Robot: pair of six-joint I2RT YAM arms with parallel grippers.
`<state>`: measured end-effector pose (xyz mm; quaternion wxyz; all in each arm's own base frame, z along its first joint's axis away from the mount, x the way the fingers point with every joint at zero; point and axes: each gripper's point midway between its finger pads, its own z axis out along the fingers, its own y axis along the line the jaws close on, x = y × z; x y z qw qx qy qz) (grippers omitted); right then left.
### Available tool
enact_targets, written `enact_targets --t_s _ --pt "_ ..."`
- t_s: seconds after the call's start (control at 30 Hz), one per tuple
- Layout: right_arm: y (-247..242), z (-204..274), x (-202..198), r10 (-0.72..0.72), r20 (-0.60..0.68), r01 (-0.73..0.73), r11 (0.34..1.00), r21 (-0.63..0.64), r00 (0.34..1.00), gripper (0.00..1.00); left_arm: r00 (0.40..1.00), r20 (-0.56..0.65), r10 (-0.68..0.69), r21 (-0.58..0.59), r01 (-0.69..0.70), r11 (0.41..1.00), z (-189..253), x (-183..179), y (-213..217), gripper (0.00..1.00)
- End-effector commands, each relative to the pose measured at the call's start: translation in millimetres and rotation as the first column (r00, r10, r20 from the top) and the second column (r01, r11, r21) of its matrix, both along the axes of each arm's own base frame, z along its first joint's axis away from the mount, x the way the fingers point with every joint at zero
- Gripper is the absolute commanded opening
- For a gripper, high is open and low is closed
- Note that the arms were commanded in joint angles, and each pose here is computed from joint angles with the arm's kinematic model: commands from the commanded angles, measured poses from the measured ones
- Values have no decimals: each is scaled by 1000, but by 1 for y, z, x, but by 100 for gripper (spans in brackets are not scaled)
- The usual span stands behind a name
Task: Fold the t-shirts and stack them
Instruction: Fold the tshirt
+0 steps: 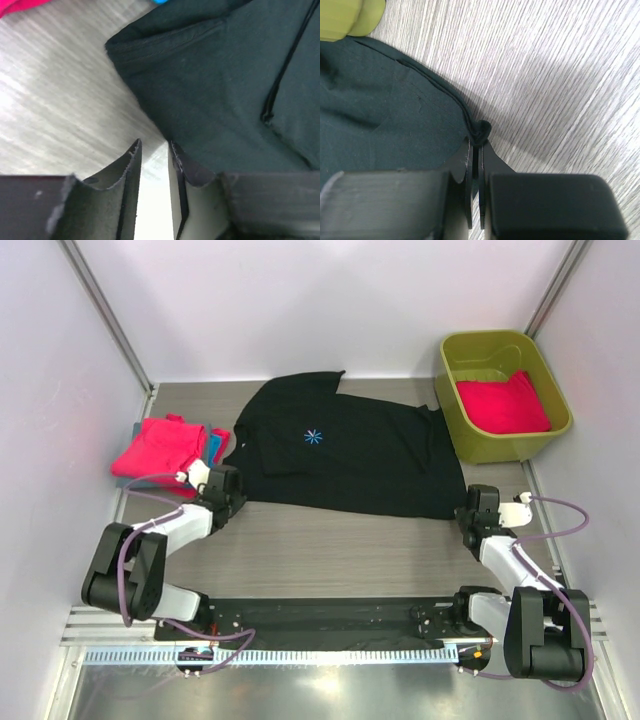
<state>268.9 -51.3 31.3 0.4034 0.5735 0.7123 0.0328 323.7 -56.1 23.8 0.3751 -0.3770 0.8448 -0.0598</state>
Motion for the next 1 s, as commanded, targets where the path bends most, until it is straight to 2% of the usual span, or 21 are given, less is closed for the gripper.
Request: enact_targets --t_s 0.0,0.03,0.07,0.13,0.33,0.43,0.47,0.53,0.57,0.77,0.97 --pt "-11 6 2 -45 29 46 998 -35 999 1 998 67 8 12 -8 1000 15 25 -1 29" --pt "-11 7 3 -45 34 46 998 -33 998 1 998 54 10 16 -11 1000 12 25 -1 32" --pt "-10 5 2 -44 32 45 998 -32 999 1 999 45 7 16 -8 1000 10 26 -1 38" --pt "-11 6 3 -48 38 49 998 -32 998 1 999 31 13 7 -13 1000 6 29 -1 42" --pt "-10 5 3 -44 41 45 999 -30 998 1 999 -42 24 18 -24 1000 -11 28 2 41" --pt "-10 5 3 -46 42 47 999 -28 998 1 993 -116 -6 15 8 1000 -23 29 -4 29" --pt "-10 5 3 -45 44 46 999 -27 998 1 993 -120 -13 13 15 1000 -22 33 -6 20" --pt "-9 4 3 -43 43 45 999 -24 998 1 987 -156 -46 17 49 999 -28 30 -8 10" --pt "-9 5 3 -42 46 43 999 -23 998 1 985 -165 -52 19 56 998 -29 30 -8 1" --pt "-8 6 4 -39 58 40 999 -18 998 1 989 -139 -47 23 50 998 -21 29 -2 0" --pt "-6 17 8 -41 82 42 999 -5 996 1 1000 -8 1 95 0 995 31 26 18 0"
